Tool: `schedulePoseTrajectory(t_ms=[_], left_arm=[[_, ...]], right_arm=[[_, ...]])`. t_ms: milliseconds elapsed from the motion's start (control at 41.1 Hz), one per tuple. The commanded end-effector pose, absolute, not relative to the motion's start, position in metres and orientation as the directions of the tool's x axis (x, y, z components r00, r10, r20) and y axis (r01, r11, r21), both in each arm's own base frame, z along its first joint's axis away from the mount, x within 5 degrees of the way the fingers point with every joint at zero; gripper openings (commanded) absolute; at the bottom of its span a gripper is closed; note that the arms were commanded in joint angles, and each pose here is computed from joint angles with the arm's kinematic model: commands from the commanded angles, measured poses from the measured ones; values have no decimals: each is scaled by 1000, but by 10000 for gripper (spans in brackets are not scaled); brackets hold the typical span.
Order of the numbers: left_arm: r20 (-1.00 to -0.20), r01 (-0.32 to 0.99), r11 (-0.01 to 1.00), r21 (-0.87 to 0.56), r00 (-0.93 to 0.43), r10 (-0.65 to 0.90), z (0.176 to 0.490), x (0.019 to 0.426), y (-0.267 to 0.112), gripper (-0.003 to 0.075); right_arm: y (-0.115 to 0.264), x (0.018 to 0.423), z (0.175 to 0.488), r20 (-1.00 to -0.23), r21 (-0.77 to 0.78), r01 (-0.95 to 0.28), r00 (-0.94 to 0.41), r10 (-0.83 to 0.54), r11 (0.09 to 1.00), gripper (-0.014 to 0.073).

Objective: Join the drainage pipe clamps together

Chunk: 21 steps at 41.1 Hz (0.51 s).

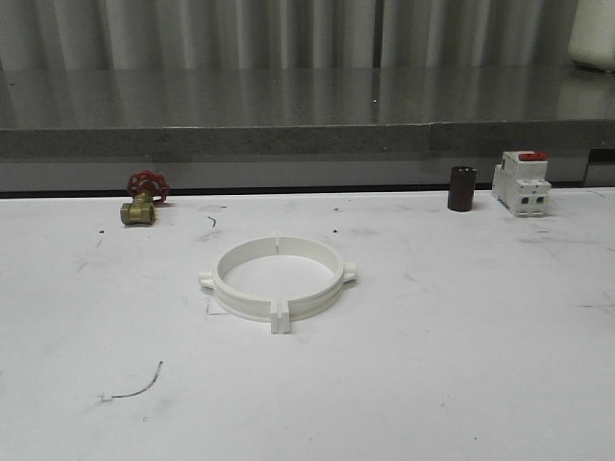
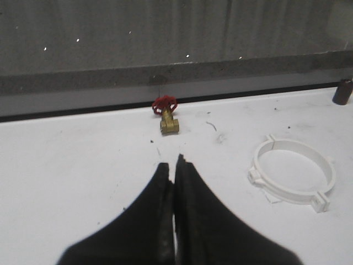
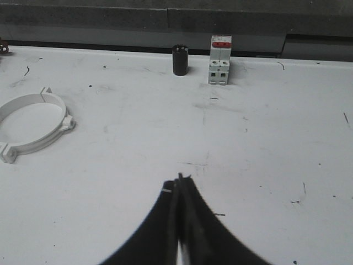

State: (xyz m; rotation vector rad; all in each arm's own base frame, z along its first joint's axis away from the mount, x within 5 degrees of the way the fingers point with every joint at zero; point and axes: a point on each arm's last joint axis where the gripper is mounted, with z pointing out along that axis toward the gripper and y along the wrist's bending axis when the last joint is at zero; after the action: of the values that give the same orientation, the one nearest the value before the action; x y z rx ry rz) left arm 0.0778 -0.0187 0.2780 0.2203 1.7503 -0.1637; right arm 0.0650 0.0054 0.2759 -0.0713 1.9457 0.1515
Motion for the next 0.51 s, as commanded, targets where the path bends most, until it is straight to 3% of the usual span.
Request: schedulePoseTrajectory(t_ms=[0, 268, 487], left_arm=[[-999, 243, 969, 49, 9, 49, 294, 75, -19, -20], [-991, 91, 991, 100, 102, 91, 257, 56, -6, -20], [-991, 8, 994, 107, 82, 106, 223, 52, -1, -20]], right_arm=[[6, 67, 291, -960, 46, -143, -279, 4, 989, -116], [6, 67, 291, -960, 46, -143, -279, 4, 989, -116], [6, 67, 291, -960, 46, -142, -280, 4, 989, -116]])
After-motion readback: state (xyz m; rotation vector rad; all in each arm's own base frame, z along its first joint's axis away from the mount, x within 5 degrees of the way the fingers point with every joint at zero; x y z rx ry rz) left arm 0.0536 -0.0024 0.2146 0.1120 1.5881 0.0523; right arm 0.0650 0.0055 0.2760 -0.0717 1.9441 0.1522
